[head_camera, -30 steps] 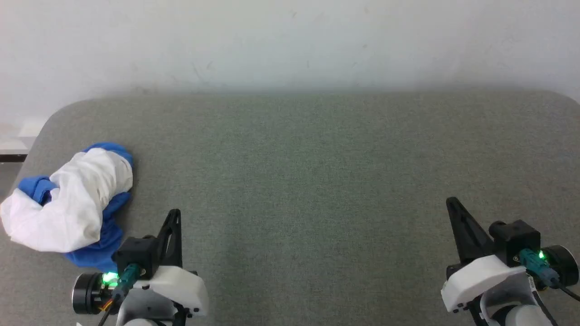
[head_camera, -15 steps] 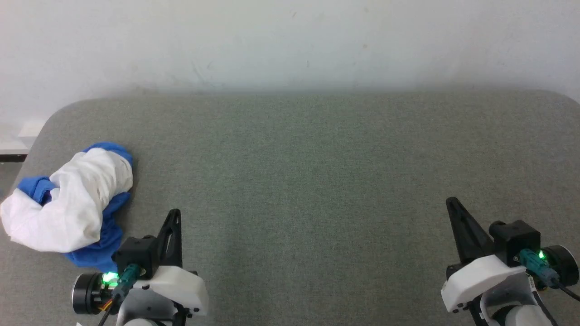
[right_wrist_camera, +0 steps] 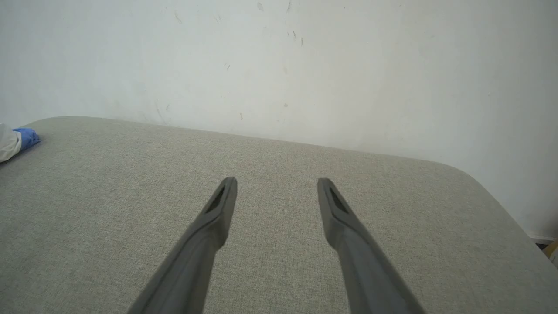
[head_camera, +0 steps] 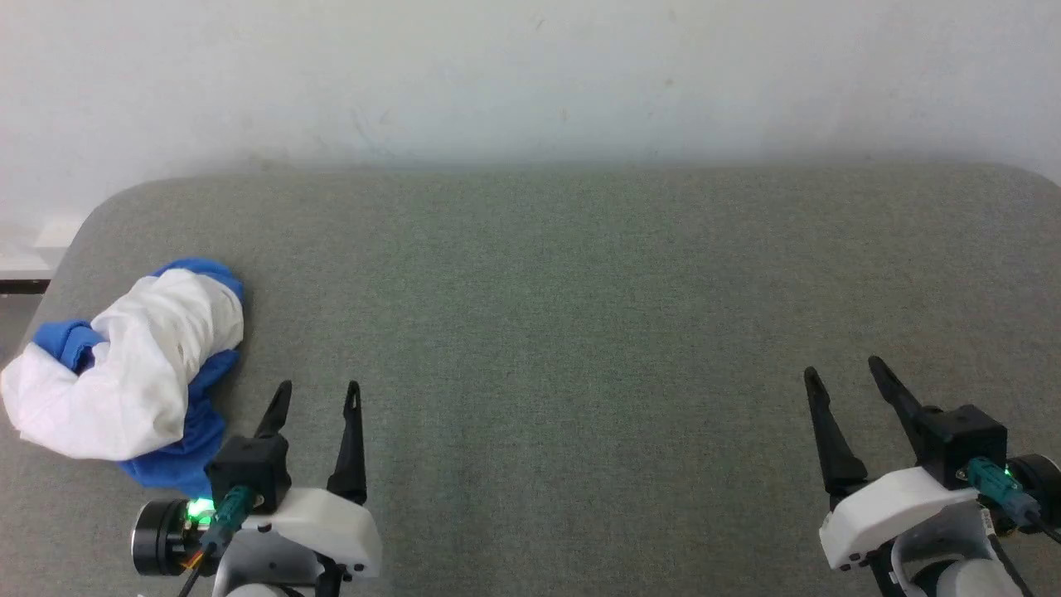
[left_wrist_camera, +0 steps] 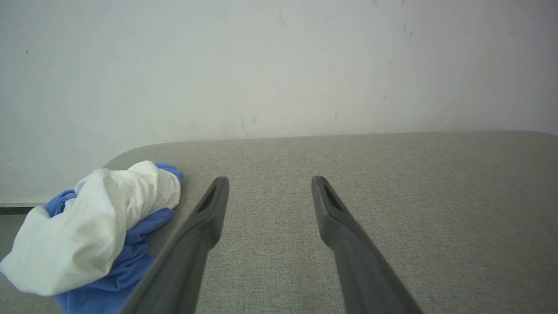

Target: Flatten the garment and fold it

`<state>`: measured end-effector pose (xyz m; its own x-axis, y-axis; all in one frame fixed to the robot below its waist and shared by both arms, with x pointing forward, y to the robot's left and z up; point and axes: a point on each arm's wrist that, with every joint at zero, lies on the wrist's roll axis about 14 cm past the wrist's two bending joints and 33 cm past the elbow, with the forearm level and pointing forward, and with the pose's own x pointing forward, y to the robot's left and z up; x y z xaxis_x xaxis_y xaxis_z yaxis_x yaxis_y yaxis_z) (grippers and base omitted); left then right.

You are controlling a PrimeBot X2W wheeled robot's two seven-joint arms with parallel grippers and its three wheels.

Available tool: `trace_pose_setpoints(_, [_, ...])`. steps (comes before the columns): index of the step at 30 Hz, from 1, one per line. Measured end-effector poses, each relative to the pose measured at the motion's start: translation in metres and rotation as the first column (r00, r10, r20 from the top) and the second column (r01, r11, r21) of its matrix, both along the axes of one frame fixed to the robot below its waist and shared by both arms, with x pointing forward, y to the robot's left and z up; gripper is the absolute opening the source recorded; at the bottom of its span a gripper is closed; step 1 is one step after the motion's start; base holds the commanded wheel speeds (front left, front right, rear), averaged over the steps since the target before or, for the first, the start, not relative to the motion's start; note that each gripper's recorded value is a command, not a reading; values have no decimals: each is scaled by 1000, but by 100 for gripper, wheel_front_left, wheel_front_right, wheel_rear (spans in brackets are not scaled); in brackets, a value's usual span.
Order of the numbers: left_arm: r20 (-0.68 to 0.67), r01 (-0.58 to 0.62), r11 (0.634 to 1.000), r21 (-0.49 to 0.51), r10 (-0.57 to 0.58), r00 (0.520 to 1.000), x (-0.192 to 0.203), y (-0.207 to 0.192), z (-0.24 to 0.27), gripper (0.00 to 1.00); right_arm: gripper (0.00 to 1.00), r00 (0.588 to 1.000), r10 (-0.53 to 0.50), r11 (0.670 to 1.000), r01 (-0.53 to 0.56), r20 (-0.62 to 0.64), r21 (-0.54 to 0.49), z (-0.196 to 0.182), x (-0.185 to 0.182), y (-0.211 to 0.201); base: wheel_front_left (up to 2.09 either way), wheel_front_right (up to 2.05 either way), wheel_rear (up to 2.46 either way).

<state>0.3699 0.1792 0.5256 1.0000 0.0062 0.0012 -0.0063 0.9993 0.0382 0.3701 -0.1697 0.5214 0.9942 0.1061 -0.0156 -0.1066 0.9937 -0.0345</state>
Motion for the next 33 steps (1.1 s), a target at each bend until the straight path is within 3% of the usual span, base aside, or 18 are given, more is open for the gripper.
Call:
trace_pose_setpoints(15, [25,-43,999,-33,44,999,-4,12,3,100,100,1000,-4,1000,4,12,11,-2,7,-2,0,0,0])
trace_pose_setpoints(33, [49,-181,980,-78,185,982,-31,49,4,100,100,995,90,996,-91,34,17,-2,28,31,0,0,0])
